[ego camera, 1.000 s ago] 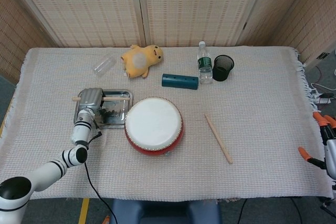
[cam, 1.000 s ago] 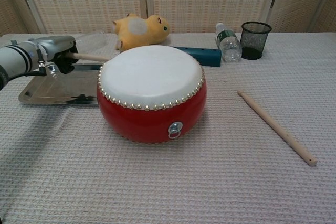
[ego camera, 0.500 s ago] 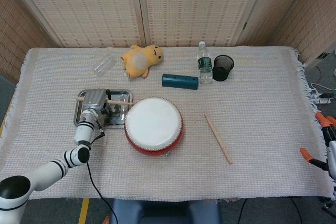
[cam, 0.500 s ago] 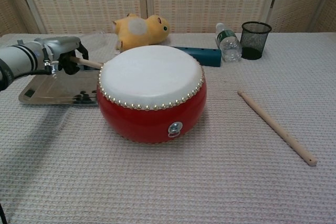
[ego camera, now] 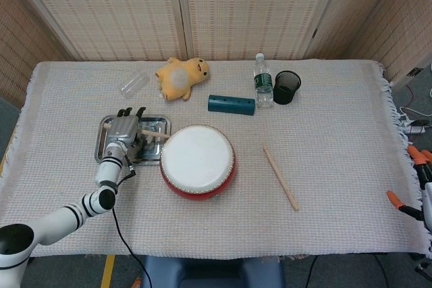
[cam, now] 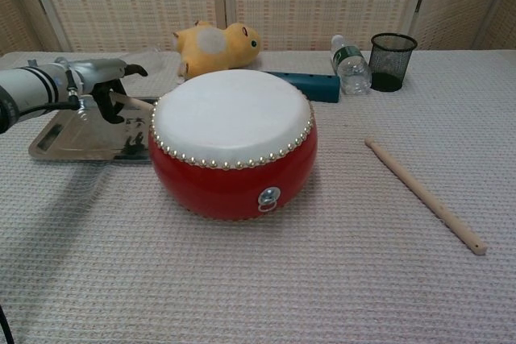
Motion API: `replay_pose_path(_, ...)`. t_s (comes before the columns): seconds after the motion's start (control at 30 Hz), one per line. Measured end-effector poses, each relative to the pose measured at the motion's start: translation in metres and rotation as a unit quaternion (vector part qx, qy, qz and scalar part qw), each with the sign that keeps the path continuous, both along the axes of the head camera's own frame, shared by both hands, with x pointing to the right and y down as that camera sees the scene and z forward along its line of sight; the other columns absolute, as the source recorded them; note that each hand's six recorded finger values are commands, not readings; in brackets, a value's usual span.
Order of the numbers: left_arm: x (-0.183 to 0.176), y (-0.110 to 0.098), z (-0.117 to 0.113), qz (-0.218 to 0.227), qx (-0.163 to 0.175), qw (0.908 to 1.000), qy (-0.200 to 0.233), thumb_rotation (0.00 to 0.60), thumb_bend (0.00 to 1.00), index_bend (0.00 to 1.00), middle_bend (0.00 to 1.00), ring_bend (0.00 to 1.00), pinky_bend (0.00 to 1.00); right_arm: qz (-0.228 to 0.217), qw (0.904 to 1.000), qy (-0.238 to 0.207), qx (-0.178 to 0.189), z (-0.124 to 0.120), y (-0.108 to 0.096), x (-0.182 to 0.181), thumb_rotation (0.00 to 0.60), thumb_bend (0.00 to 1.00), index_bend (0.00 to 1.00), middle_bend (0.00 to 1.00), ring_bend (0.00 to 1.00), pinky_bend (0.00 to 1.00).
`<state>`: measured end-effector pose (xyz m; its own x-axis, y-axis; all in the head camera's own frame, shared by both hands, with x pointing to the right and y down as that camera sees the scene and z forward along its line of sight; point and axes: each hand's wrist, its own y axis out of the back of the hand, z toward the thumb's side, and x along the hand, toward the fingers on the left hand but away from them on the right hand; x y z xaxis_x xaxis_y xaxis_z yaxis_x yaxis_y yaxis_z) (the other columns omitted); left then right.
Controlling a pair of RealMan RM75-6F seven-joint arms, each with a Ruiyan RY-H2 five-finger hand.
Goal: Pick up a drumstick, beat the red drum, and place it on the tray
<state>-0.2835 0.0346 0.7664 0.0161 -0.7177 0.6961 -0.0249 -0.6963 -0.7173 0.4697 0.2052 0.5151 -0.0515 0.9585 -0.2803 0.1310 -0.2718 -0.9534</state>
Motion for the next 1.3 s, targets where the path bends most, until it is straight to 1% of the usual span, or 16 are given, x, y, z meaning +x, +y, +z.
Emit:
replay_pose_path(0.3,0.002,0.0,-0.003,-0.003,0.0,1.0,0.004,0.6,0.26,0.0,0.0,0.0,0.02,0.003,1.0,0.0,0.001,-0.001,0.002,0.002,0.6,0.19,0.0,0.14,0.01,0.06)
replay_pose_path(0.4,0.003,-0.001,-0.007,-0.007,0.004,0.9999,0.011,0.6,0.26,0.0,0.0,0.0,0.01,0.0,1.0,-0.002,0.002,-0.001,0.001,0.0,0.6,0.19,0.0,0.14,0.01,0.06)
replay_pose_path(0.5,0.003,-0.004,-0.015,-0.017,0.015,0.9995,0.023,0.6,0.26,0.0,0.0,0.0,0.02,-0.001,1.0,-0.002,0.002,-0.001,0.0,0.0,0.6,0.19,0.0,0.14,0.01,0.06)
replay_pose_path(0.6,0.001,-0.007,-0.026,-0.025,0.034,0.9986,0.033,0.6,0.3,0.0,0.0,0.0,0.02,0.003,1.0,-0.003,0.0,-0.001,0.001,0.002,0.6,0.19,0.0,0.14,0.01,0.06)
replay_pose_path(0.67,-0.003,-0.009,-0.037,-0.026,0.056,0.9975,0.035,0.6,0.33,0.0,0.01,0.0,0.03,0.007,1.0,-0.004,-0.004,-0.001,0.002,0.005,0.6,0.19,0.02,0.14,0.01,0.06)
replay_pose_path(0.8,-0.019,-0.007,-0.061,-0.031,0.107,0.993,0.039,0.6,0.36,0.08,0.06,0.0,0.06,0.016,0.9997,-0.011,-0.014,0.0,0.004,0.009,0.6,0.19,0.05,0.14,0.01,0.06)
replay_pose_path(0.9,-0.037,0.003,-0.082,-0.03,0.142,0.9886,0.041,0.6,0.36,0.1,0.07,0.0,0.08,0.02,0.9993,-0.023,-0.021,0.001,0.005,0.012,0.6,0.19,0.06,0.14,0.01,0.06)
replay_pose_path(1.0,-0.057,0.02,-0.101,-0.021,0.171,0.9847,0.029,0.6,0.36,0.1,0.08,0.0,0.08,0.025,0.9986,-0.038,-0.026,0.002,0.006,0.016,0.6,0.19,0.06,0.14,0.0,0.06)
replay_pose_path(1.03,-0.065,0.029,-0.108,-0.018,0.178,0.9835,0.023,0.6,0.36,0.1,0.08,0.0,0.08,0.027,0.9983,-0.044,-0.027,0.003,0.007,0.017,0.6,0.19,0.06,0.14,0.0,0.06)
replay_pose_path(1.1,-0.077,0.045,-0.118,-0.016,0.187,0.9822,0.015,0.6,0.36,0.1,0.08,0.0,0.08,0.031,0.9975,-0.056,-0.029,0.004,0.008,0.02,0.6,0.19,0.05,0.14,0.0,0.06)
replay_pose_path(1.13,-0.085,0.057,-0.124,-0.016,0.19,0.9815,0.011,0.6,0.36,0.1,0.08,0.0,0.08,0.032,0.9972,-0.06,-0.031,0.004,0.009,0.021,0.6,0.19,0.04,0.14,0.0,0.05)
replay_pose_path(1.3,-0.114,0.105,-0.149,-0.022,0.195,0.9806,-0.005,0.6,0.4,0.1,0.09,0.0,0.08,0.037,0.9961,-0.068,-0.042,0.011,0.018,0.023,0.6,0.19,0.01,0.14,0.0,0.03)
